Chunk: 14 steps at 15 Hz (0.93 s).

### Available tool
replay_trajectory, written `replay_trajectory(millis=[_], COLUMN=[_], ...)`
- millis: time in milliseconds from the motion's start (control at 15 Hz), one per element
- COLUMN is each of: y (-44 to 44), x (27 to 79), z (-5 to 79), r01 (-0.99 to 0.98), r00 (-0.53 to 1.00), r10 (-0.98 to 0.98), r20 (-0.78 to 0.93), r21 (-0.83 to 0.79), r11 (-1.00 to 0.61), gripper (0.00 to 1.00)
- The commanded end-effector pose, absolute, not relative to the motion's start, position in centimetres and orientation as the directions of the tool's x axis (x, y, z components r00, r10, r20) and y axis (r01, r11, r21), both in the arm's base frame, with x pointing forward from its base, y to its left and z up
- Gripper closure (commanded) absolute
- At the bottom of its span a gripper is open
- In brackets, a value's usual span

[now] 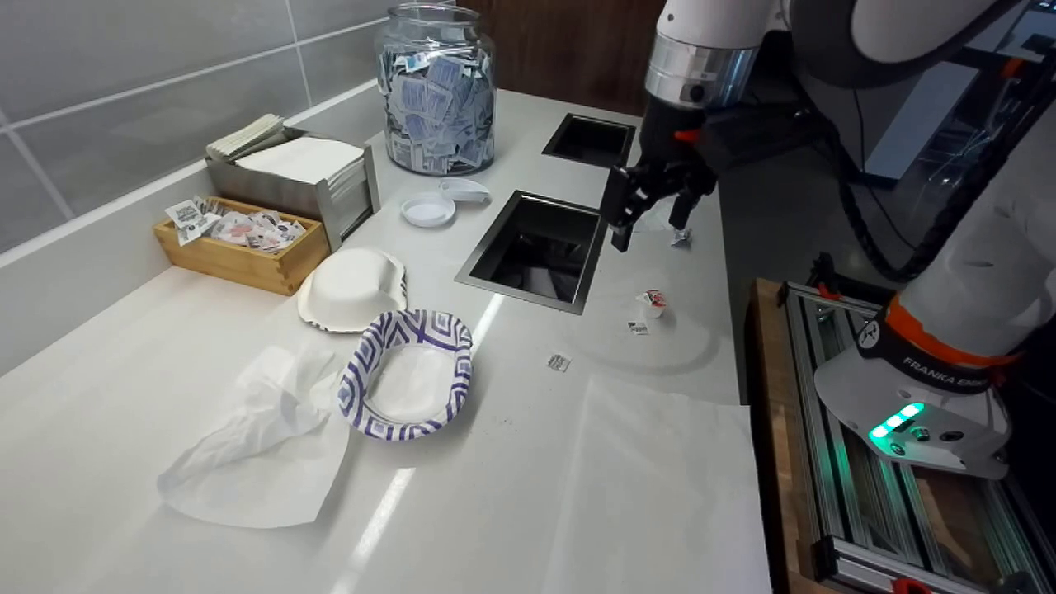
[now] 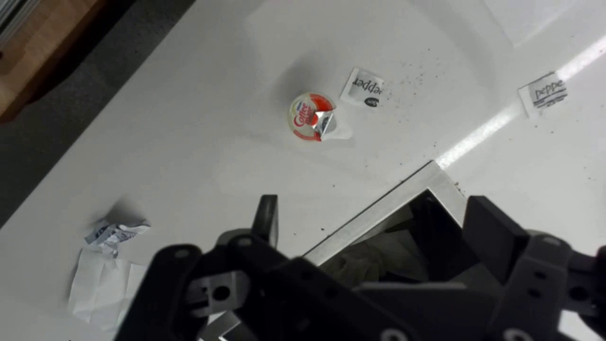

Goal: Put the small packet inside the sink

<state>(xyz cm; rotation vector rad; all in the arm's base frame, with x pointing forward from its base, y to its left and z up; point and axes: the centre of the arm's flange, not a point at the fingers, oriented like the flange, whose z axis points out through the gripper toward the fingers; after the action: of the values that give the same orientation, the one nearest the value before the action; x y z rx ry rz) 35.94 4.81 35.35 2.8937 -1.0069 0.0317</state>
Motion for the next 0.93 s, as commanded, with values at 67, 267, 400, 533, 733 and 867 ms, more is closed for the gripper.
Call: replay_trajectory(millis=[67,267,400,533,733,867], y=[4.0,3.4,3.0,2.6,2.2,2.5], x=[33.7,33.0,32.6,32.3,31.9,36.2], z=[31.1,30.2,29.5,28.7,27.5,29.8], r01=[-0.664,-0.671,-0.668,-0.663,-0.662,-0.661], r00=[0.745,0.736,0.736,0.739,0.733,0.733], r10=[-0.664,-0.667,-0.662,-0.656,-0.654,-0.656], r20=[-0.059,-0.119,-0.142,-0.155,-0.19,-0.178], r21=[0.033,0.009,0.006,0.013,0.024,0.043], r11=[-0.747,-0.742,-0.744,-0.749,-0.749,-0.75], gripper=[0.0,0.0,0.0,0.0,0.0,0.0])
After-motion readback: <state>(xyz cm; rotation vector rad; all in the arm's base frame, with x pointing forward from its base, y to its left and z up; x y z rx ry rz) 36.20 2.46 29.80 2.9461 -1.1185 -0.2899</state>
